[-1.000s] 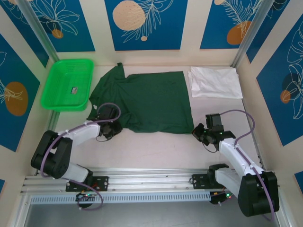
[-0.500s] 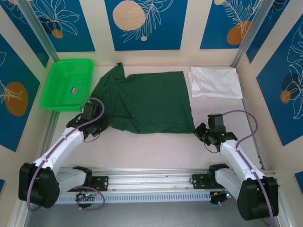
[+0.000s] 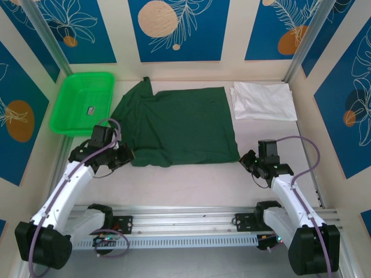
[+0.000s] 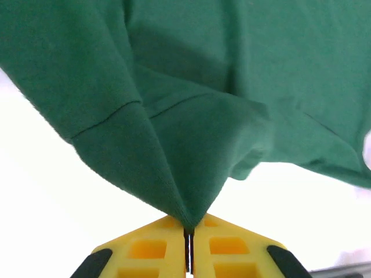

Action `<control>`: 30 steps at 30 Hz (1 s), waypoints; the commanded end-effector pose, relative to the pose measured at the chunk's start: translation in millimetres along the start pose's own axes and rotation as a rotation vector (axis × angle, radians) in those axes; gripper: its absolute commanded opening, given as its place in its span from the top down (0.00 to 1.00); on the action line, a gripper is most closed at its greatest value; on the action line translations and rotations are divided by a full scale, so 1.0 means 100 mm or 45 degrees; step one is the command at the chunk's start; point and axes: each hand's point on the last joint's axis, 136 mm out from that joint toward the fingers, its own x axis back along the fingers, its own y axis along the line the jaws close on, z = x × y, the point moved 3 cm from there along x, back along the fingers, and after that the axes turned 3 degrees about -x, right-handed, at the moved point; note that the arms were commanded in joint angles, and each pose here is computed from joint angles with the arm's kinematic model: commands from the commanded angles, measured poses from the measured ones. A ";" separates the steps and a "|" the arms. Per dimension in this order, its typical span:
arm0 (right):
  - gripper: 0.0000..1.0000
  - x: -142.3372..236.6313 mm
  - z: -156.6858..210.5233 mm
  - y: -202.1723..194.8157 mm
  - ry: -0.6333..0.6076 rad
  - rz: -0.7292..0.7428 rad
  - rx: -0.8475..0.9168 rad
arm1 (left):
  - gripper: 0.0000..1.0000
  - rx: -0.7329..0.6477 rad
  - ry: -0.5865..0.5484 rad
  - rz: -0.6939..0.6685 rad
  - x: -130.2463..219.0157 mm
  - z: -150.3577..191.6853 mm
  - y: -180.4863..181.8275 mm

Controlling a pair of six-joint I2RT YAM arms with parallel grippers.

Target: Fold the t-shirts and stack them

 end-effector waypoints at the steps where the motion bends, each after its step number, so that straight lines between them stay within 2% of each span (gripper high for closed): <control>1: 1.00 -0.03 0.03 -0.09 0.013 0.031 0.014 | 0.90 -0.053 0.030 0.053 0.19 0.04 -0.09; 6: 1.00 -0.05 0.04 -0.09 0.024 0.039 0.015 | 0.88 -0.010 0.055 -0.029 0.06 0.11 0.10; 8: 1.00 -0.05 0.04 -0.09 0.023 0.035 0.016 | 0.81 0.029 0.052 -0.094 -0.03 0.15 0.26; 11: 1.00 -0.05 0.04 -0.08 0.029 0.032 0.018 | 0.80 0.079 0.033 -0.146 -0.17 0.14 0.43; 15: 1.00 -0.06 0.05 -0.08 0.037 0.029 0.016 | 0.79 0.166 -0.013 -0.144 -0.30 0.00 0.47; 23: 1.00 -0.07 0.07 -0.08 0.050 0.021 0.018 | 0.64 0.230 -0.207 -0.308 -0.25 -0.35 0.62; 26: 1.00 -0.08 0.08 -0.07 0.055 0.017 0.019 | 0.65 0.239 -0.238 -0.330 -0.23 -0.26 0.71; 30: 1.00 -0.08 0.08 -0.05 0.058 0.008 0.022 | 0.78 0.301 -0.261 -0.347 -0.32 0.06 0.95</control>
